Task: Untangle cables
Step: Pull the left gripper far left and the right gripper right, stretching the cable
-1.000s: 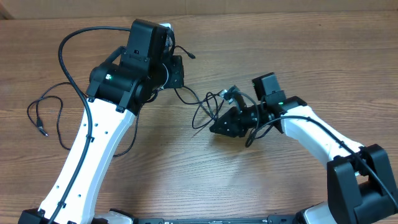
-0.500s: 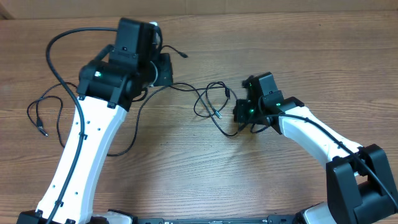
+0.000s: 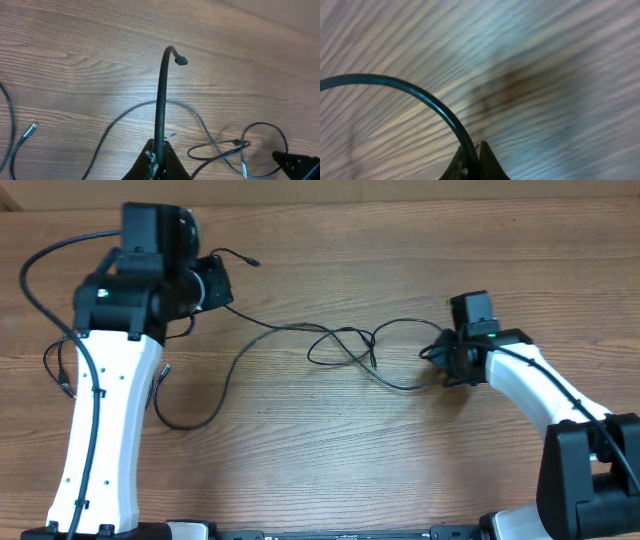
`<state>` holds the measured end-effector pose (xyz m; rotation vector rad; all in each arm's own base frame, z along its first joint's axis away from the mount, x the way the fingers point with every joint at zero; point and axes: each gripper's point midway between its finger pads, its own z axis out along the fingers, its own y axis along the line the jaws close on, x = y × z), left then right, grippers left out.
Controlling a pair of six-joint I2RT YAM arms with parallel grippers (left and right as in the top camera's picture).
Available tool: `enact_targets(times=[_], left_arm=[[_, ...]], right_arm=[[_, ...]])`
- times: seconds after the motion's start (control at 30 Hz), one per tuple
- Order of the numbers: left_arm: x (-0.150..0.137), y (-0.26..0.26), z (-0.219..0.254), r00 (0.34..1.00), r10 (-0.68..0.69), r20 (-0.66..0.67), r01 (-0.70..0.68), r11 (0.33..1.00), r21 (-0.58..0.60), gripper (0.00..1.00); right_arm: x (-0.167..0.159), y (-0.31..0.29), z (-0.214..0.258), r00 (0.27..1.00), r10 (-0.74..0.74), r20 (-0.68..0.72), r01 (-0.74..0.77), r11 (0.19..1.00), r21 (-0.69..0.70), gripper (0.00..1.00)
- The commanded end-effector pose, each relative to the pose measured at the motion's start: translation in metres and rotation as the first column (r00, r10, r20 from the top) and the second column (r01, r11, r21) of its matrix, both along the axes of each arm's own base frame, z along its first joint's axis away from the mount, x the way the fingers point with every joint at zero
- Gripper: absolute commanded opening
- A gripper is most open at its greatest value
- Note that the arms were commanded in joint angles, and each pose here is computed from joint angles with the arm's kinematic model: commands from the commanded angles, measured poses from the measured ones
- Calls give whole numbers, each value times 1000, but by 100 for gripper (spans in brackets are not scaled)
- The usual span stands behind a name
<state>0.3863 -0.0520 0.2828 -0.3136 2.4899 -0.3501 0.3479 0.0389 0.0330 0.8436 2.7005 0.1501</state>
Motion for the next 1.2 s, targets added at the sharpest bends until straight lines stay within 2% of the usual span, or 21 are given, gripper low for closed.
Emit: enact_targets(times=[0.0,0.2,0.33,0.47,0.63,0.83,1.17], left_arm=[[1,5,22,999,8,51,-3,996,-95,4],[2,39,24,995,84,47,-76,986,-146,4],[2,57,31,992,117,54,-101,964,-247,4],[1,70,45,985,162,57,-126,907,-403,4],[-4,97,53,963,268,12,-221,817,-533,4],[-11,119,42,937,348,-35,-319,808,-495,4],[-29,147,8,870,480,-109,-492,840,-229,4]], right_arm=[[-1,-33,5,994,-109,11,109,993,-50,4],[-11,-78,2,971,-239,-24,237,970,-56,4],[-22,-104,0,942,-331,-53,329,943,-52,4],[-34,-119,-2,879,-469,-81,468,883,-29,4],[-34,-113,-6,855,-509,-101,514,857,42,4],[-31,-103,-6,864,-491,-111,500,861,87,4],[-28,-83,-6,895,-430,-115,441,893,87,4]])
